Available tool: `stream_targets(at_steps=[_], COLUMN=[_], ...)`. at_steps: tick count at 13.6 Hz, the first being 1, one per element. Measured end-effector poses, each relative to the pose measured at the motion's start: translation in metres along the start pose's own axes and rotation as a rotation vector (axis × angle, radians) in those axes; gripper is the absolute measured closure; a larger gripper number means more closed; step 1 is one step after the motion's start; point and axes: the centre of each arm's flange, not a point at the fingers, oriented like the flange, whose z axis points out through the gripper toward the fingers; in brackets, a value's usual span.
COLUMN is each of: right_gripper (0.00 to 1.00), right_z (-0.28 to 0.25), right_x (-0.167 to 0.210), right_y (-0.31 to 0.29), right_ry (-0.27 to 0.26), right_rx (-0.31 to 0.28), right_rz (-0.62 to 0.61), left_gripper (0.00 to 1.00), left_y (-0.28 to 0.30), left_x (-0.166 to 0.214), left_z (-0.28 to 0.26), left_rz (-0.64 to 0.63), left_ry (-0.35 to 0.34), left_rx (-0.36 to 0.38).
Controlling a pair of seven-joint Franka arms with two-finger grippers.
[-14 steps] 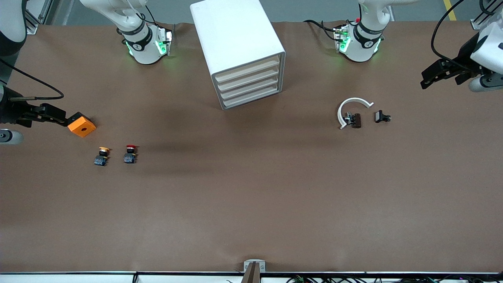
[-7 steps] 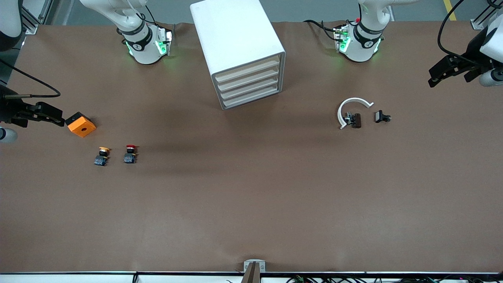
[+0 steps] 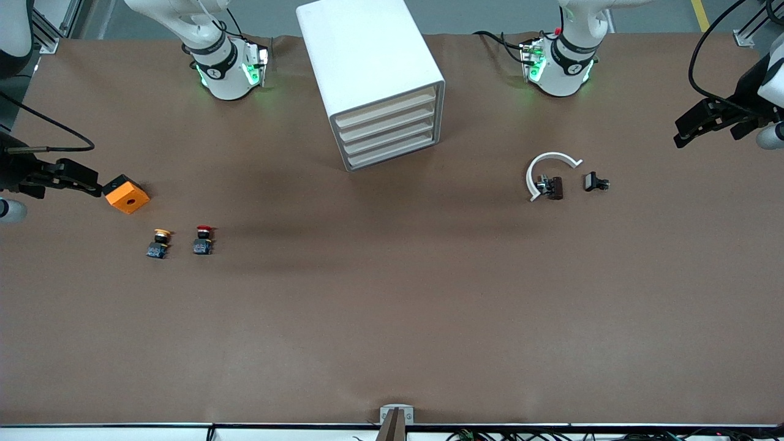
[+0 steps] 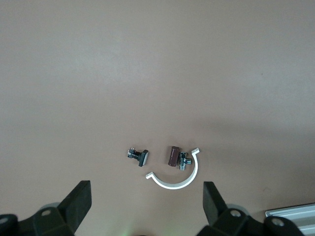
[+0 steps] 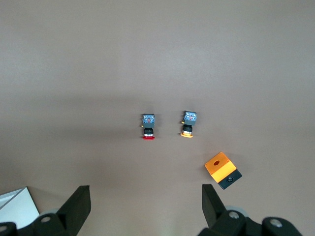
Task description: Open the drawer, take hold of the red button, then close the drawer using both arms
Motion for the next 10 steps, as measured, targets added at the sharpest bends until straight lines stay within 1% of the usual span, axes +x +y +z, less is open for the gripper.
stream_targets(at_steps=[10], right_gripper=[0.0], right_z=[-0.0001], right_x=[0.0], right_y=[-0.0002], right_ry=[0.0], right_rx=[0.001], right_rz=[0.0], left_gripper=[0.0], left_y=[0.0], left_x=[0.0022], left_z=[0.004], left_rz=[0.02], left_ry=[-0.01], left_rx=[0.001])
